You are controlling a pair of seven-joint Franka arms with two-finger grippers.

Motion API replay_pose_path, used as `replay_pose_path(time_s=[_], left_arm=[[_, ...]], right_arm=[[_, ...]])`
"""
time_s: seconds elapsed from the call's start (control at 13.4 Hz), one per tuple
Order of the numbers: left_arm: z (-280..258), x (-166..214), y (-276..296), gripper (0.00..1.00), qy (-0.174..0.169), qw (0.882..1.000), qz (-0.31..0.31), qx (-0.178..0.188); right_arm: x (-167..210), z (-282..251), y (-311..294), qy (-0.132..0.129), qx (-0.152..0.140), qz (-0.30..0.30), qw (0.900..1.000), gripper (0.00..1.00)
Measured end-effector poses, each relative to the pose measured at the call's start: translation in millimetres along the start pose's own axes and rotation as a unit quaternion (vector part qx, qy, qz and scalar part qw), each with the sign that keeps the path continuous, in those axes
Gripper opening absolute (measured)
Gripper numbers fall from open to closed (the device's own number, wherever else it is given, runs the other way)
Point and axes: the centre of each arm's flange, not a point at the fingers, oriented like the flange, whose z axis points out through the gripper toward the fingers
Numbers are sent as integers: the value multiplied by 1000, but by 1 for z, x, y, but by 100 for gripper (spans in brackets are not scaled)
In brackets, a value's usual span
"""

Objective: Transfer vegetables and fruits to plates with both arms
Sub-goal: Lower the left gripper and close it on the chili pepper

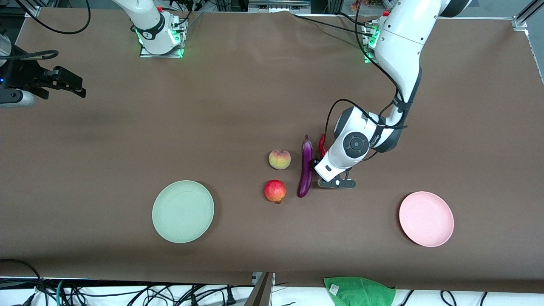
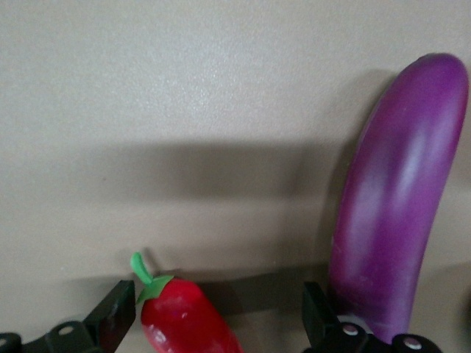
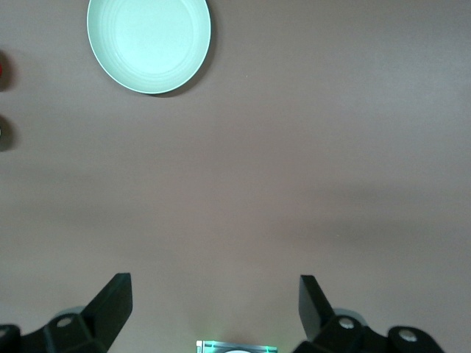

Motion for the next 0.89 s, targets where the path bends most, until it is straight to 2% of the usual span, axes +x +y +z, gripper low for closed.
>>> replay_pose_path(time_s=[0.3, 0.45, 0.6, 0.89], left_arm=[[-3, -2, -10, 100, -26, 999, -24, 9], [-3, -2, -12, 95, -29, 999, -35, 10], [-2, -3, -12, 72, -30, 999, -37, 10], [-5, -3, -9, 34, -28, 999, -35, 9]], right_arm=[[0, 0, 0, 0, 0, 0, 1000, 100], [0, 0, 0, -1, 0, 0, 1000, 100], [0, 0, 0, -1, 0, 0, 1000, 100], [0, 0, 0, -1, 0, 0, 1000, 100]])
